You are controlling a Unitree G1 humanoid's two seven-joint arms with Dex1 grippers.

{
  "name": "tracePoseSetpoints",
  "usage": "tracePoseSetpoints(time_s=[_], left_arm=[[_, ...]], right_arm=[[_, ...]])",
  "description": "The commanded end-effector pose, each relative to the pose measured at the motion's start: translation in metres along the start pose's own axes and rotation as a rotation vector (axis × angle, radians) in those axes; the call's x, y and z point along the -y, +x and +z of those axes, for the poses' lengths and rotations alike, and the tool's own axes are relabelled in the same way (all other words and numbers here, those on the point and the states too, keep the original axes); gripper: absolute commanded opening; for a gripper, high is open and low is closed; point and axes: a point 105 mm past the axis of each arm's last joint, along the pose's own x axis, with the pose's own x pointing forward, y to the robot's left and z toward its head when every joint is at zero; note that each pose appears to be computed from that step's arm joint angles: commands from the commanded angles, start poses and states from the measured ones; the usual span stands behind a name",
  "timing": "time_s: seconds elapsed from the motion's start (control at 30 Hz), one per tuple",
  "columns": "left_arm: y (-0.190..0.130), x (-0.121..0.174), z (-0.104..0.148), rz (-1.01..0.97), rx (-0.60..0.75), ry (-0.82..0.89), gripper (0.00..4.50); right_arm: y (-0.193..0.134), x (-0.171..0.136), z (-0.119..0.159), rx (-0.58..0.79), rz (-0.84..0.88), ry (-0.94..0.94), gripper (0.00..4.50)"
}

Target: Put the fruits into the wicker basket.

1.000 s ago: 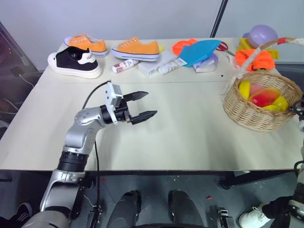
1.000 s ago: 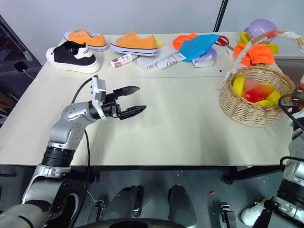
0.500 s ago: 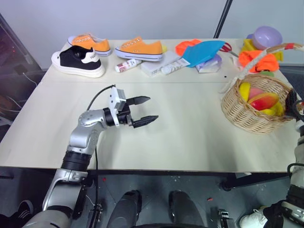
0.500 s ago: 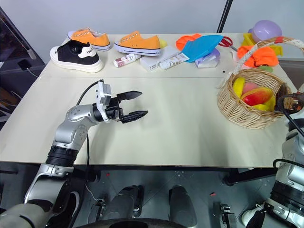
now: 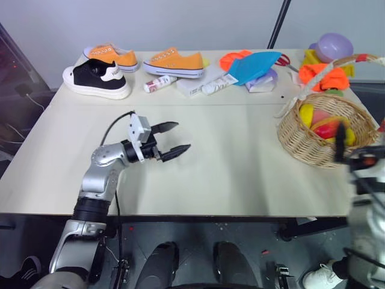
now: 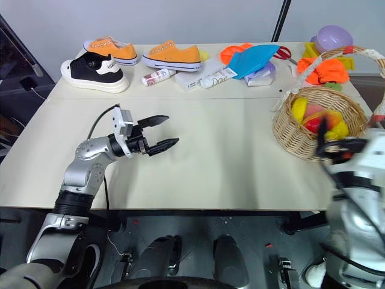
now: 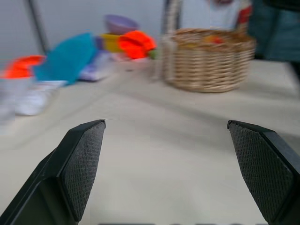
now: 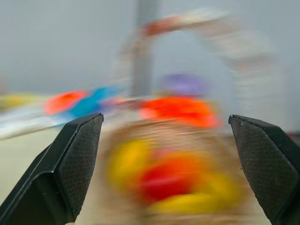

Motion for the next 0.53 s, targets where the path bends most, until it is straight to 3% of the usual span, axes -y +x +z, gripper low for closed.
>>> tracePoseSetpoints(time_s=[0.03, 0.1, 0.2, 0.4, 0.53], left_arm=[[-0.018, -0.021, -0.003, 0.159, -0.027, 0.031, 4.50], [-0.035, -0.036, -0.001, 0.265, -0.008, -0.005, 4.50], [-0.061, -0.051, 0.000, 0.398, -0.008, -0.023, 4.50], [-0.113, -0.071, 0.008, 0.689, -0.024, 0.060, 4.50], [-0.129, -0.066, 0.006, 0.744, -0.060, 0.068, 4.50]], right_arm=[[0.007, -0.068, -0.008, -0.023, 0.410, 0.014, 4.46], [0.003, -0.103, -0.020, -0.074, 0.681, 0.017, 4.46], [0.003, -0.120, -0.036, -0.131, 0.915, -0.020, 4.46], [0.037, -0.121, -0.044, -0.111, 1.011, -0.068, 4.46], [0.049, -0.121, -0.050, -0.106, 1.038, -0.089, 4.46]])
